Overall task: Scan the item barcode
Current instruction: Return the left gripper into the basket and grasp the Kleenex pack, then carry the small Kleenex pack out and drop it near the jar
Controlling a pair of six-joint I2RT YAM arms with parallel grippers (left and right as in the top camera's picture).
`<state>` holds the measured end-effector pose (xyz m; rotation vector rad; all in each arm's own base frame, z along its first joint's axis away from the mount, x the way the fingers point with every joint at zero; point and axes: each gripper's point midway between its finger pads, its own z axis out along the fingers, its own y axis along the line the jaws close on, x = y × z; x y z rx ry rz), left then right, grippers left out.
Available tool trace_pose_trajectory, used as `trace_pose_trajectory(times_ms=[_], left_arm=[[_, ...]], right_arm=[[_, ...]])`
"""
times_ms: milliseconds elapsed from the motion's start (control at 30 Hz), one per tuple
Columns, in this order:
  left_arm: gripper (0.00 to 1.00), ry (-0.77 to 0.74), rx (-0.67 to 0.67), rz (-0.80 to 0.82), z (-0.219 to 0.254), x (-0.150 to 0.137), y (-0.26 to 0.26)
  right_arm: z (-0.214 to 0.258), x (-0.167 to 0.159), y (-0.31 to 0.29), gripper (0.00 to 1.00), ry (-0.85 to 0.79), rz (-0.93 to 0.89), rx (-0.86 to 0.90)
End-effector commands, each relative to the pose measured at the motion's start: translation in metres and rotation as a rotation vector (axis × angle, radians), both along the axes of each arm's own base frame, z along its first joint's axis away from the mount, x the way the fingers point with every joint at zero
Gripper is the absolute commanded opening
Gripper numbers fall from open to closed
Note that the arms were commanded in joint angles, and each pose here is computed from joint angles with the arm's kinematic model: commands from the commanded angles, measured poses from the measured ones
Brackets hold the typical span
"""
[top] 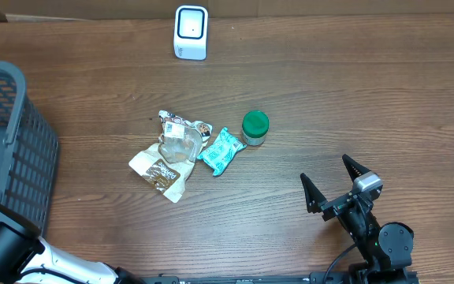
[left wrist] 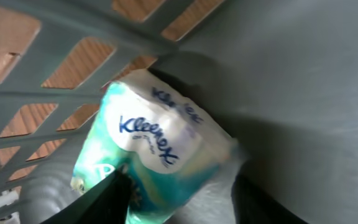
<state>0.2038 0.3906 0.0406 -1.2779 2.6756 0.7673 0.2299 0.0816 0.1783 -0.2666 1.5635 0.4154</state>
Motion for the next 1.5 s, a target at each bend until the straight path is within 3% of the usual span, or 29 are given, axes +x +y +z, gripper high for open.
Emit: trace_pose_trajectory(times_ms=[0,200,233,300,333,567,667,767,1000,1133,1233,1333,1467], left_arm=[[0.54,0.066,-0.054,0.008,-0.024,-0.015,-0.005],[0.50,0.055,-0.072,0.017,-0.026,-0.019,-0.005],[0.45,0.050,-0.075,0.015,-0.026,-0.018,-0.005],[0.15,0.048,-0.079,0.014,-0.026,-0.018,-0.006],[0.04,0.050,-0.082,0.014,-0.027,-0.018,-0.007],[0.04,-0.005,-0.129,-0.019,-0.027,-0.004,-0.017],[0.04,-0.089,-0.135,-0.055,-0.010,0.018,-0.022],[0.04,-0.305,-0.083,-0.113,0.057,0.069,-0.029],[0.04,-0.605,0.110,-0.206,0.207,0.120,-0.059],[0.04,-0.809,0.155,-0.338,0.290,0.142,-0.121],[0.04,-0.912,0.124,-0.472,0.326,0.152,-0.177],[0.04,-0.951,0.044,-0.614,0.338,0.160,-0.237],[0.04,-0.872,-0.140,-0.781,0.312,0.170,-0.320]], right_arm=[[-0.003,0.001,0.000,1.00,0.002,0.001,-0.001],[-0.003,0.001,0.000,1.00,0.002,0.001,-0.001],[-0.003,0.001,0.000,1.00,0.002,0.001,-0.001],[-0.003,0.001,0.000,1.00,0.002,0.001,-0.001],[-0.003,0.001,0.000,1.00,0.002,0.001,-0.001],[-0.003,0.001,0.000,1.00,0.002,0.001,-0.001],[-0.003,0.001,0.000,1.00,0.002,0.001,-0.001],[-0.003,0.001,0.000,1.00,0.002,0.001,-0.001],[-0.003,0.001,0.000,1.00,0.002,0.001,-0.001],[-0.003,0.001,0.000,1.00,0.002,0.001,-0.001],[-0.003,0.001,0.000,1.00,0.002,0.001,-0.001],[-0.003,0.001,0.000,1.00,0.002,0.001,-0.001],[-0.003,0.001,0.000,1.00,0.002,0.001,-0.001]])
